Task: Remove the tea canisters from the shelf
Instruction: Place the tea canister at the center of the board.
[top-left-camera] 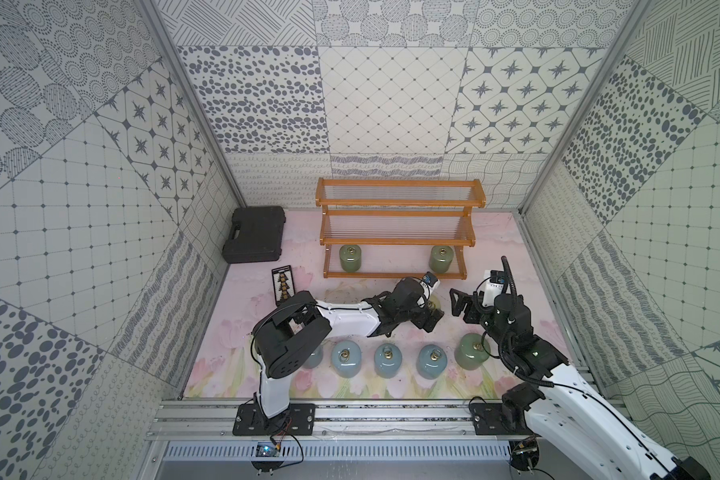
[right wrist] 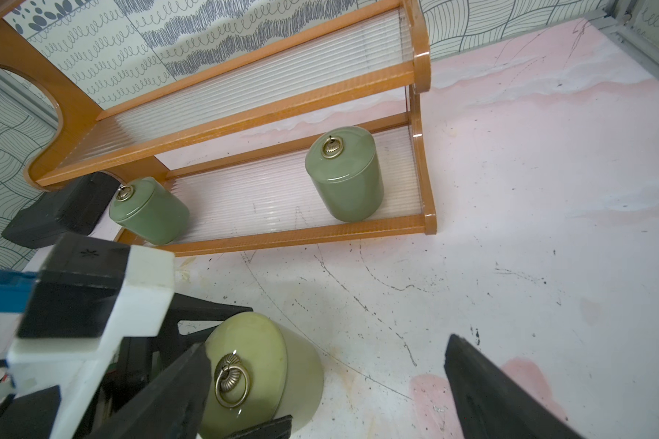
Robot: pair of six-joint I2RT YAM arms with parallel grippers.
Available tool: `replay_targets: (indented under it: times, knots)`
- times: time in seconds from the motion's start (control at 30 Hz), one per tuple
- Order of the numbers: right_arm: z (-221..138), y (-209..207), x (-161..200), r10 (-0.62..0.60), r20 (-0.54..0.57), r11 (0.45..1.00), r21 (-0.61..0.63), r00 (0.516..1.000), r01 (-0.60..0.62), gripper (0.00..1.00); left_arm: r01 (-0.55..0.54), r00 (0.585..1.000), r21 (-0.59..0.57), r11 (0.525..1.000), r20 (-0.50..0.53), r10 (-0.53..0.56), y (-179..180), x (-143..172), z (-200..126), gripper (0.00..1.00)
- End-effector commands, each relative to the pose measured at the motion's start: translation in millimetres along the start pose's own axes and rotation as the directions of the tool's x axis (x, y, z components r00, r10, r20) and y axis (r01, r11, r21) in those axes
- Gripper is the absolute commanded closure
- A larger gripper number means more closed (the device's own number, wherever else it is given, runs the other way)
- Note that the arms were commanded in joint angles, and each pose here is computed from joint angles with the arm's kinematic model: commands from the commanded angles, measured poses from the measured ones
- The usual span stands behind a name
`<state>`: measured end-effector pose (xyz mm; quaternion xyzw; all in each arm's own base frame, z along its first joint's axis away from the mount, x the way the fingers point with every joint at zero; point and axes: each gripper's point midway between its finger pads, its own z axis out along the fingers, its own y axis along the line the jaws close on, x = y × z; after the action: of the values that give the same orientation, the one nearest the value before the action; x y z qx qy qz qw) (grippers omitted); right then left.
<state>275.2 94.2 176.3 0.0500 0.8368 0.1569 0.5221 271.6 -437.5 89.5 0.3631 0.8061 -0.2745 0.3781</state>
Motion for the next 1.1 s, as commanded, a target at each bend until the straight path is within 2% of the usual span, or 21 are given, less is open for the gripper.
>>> replay_targets:
  times: [0.0, 0.33, 0.57, 0.87, 1.07]
  knots:
    - [-3.2, -0.1, -7.8, 0.014, 0.041, 1.000, -0.007, 0.999, -0.014, 0.00, -0.005, 0.999, 0.003, 1.000, 0.041, 0.005, -3.8, -16.7, -7.0, 0.03]
    - [1.1, 2.8, -9.2, 0.007, 0.031, 1.000, -0.015, 0.999, -0.007, 0.00, -0.026, 0.996, -0.080, 0.996, 0.078, 0.033, 9.1, -42.7, -29.7, 0.00]
    - [6.5, 6.5, -10.4, -0.002, 0.020, 1.000, -0.023, 1.000, 0.003, 0.00, 0.057, 0.995, -0.190, 0.980, 0.087, -0.041, 50.1, -52.9, -61.1, 0.00]
    - [12.9, 6.9, -8.6, -0.001, 0.010, 1.000, -0.026, 1.000, 0.001, 0.00, 0.161, 0.987, -0.428, 0.890, 0.047, -0.156, 127.6, -40.0, -113.5, 0.00]
    - [19.5, 7.4, -5.8, 0.005, -0.017, 1.000, -0.029, 1.000, -0.005, 0.00, 0.250, 0.962, -0.518, 0.818, 0.040, -0.269, 169.0, -18.9, -135.6, 0.00]
